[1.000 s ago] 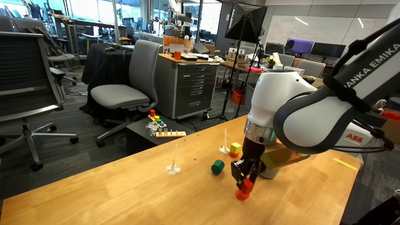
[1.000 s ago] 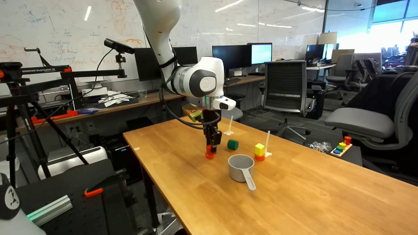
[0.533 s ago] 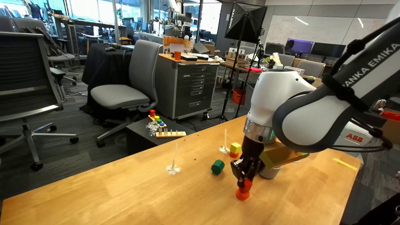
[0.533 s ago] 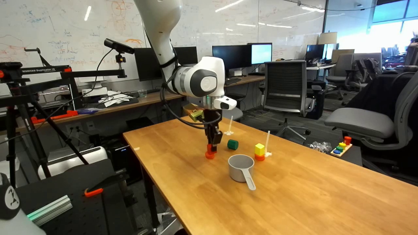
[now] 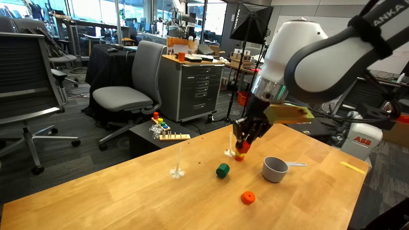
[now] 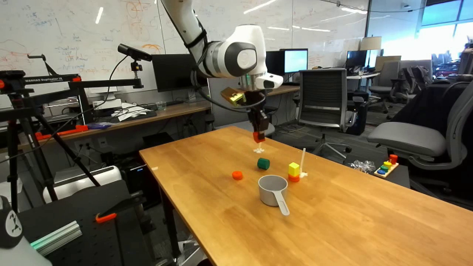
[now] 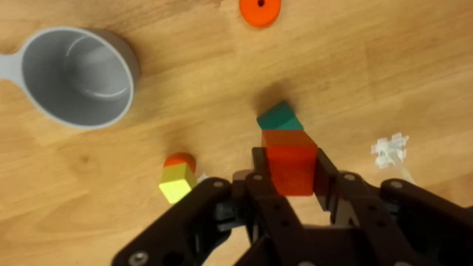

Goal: Put the blocks in the cup

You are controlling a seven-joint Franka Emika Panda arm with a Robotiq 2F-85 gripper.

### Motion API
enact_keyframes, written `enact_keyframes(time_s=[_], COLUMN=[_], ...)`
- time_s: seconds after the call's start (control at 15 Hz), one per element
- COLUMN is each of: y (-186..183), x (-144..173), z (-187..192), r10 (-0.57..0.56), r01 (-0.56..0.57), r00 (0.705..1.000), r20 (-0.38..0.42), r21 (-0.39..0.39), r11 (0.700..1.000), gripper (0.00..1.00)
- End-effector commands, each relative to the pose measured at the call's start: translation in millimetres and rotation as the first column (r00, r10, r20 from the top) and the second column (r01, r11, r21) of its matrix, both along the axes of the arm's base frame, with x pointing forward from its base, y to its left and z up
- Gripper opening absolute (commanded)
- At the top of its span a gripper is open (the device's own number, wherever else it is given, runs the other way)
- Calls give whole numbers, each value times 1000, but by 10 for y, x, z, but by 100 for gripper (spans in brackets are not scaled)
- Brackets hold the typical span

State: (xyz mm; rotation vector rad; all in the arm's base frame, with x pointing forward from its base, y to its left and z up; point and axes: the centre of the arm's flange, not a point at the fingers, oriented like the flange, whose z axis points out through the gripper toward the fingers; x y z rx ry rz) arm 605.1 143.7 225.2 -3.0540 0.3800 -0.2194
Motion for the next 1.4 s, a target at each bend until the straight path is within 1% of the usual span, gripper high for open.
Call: enact_keyframes(time_s=[0.0, 0.2, 0.33, 0.6, 0.87, 1.33], y=[-423, -768, -881, -881, -855, -940], x=[-42, -90, -160, -374, -541, -530], z=[494, 562, 515, 235, -21, -197], r10=[-56, -98, -109, -106, -114, -142], r01=[57, 100, 110, 103, 106, 129], r00=[998, 995, 994, 994, 988, 980], r20=[35, 35, 25, -38, -101, -142], r21=[-26, -52, -68, -87, -86, -96], r11=[998, 994, 992, 991, 991, 987], gripper=[10, 10, 11, 11, 11, 11])
